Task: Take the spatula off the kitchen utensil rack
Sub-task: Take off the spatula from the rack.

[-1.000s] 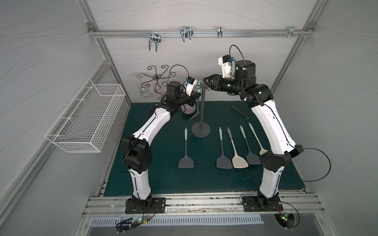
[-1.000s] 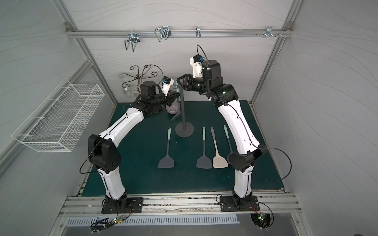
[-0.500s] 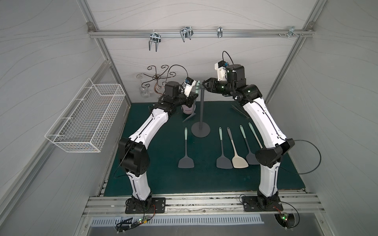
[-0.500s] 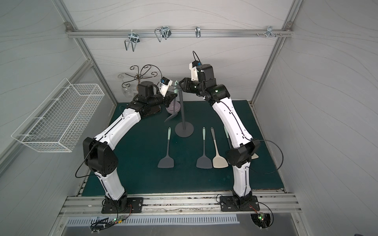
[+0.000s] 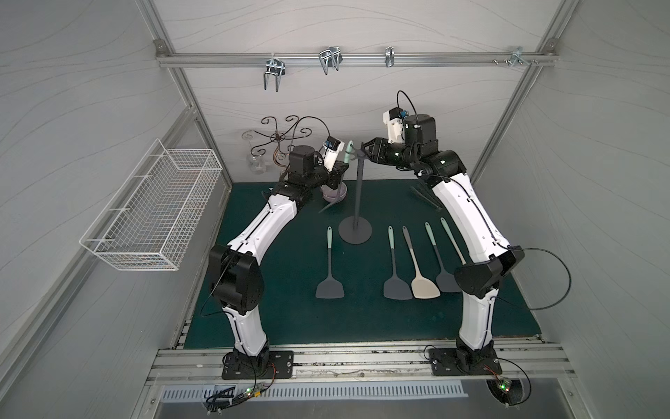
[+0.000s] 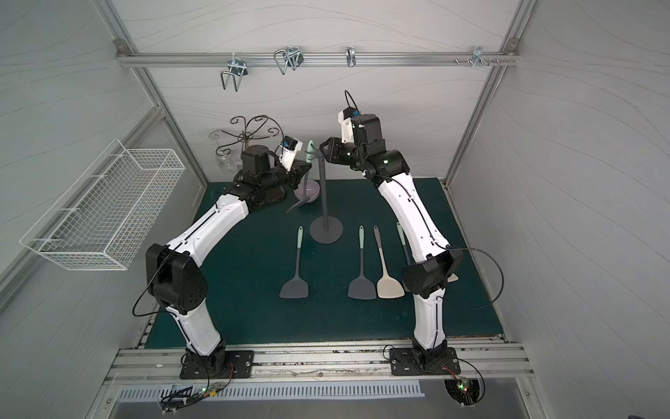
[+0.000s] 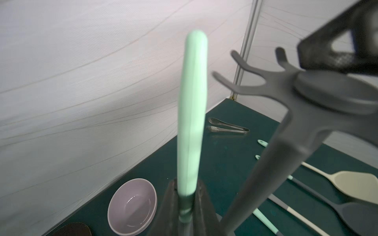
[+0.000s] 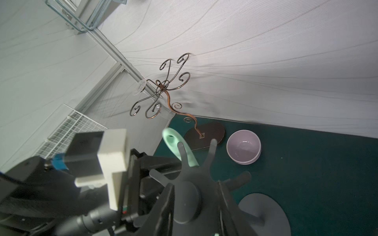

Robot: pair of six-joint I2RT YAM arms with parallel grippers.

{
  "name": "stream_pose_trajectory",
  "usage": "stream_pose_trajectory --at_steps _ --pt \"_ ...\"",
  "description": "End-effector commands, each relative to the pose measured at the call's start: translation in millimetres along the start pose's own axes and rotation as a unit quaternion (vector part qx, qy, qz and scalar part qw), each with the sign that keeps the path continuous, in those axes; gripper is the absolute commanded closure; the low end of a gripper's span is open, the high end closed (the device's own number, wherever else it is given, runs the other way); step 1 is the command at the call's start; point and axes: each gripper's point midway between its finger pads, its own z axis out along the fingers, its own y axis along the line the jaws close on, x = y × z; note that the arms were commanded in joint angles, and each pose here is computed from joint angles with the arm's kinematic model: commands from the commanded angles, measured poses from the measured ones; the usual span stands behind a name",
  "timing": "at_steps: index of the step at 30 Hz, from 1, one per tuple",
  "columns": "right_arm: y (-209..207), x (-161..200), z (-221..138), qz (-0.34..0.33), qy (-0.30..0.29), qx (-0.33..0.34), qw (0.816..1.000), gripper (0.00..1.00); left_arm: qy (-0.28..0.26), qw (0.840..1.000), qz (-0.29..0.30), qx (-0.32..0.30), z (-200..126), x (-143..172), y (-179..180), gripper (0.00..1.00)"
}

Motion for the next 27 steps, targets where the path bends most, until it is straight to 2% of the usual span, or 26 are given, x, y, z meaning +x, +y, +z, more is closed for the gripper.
stream_pose_trajectory --at_steps 1,4,8,18,23,27 --pt "-52.7 67.6 29.5 0.031 0.117 0.067 0.990 0.64 -0.109 0.994 -0.020 0.003 -22.4 -62.2 27.9 1.00" --pt "-48.5 66.3 30.2 0.028 0.116 0.057 0.991 0.64 -0.100 0.994 -0.036 0.021 -22.1 -53.8 31.3 1.00" --pt "-24.6 49.9 24.2 0.023 0.098 0.006 0.995 0.61 -0.091 0.995 -0.039 0.018 -27.1 -54.5 29.5 1.00" --pt "46.0 -19.6 -27.2 -0.006 -0.004 -0.115 0.993 0.51 -0.064 0.989 -0.047 -0.121 -76.9 -67.7 53.5 1.00" --pt "65.9 -38.7 -64.3 -0.027 -0.039 -0.129 0.991 0.49 -0.065 0.979 -0.065 -0.180 -116.0 -79.0 57.2 1.00" --pt "67.9 -35.3 -93.1 -0.043 -0.049 -0.114 0.991 0.48 -0.054 0.973 -0.103 -0.198 -146.9 -79.8 47.9 1.00"
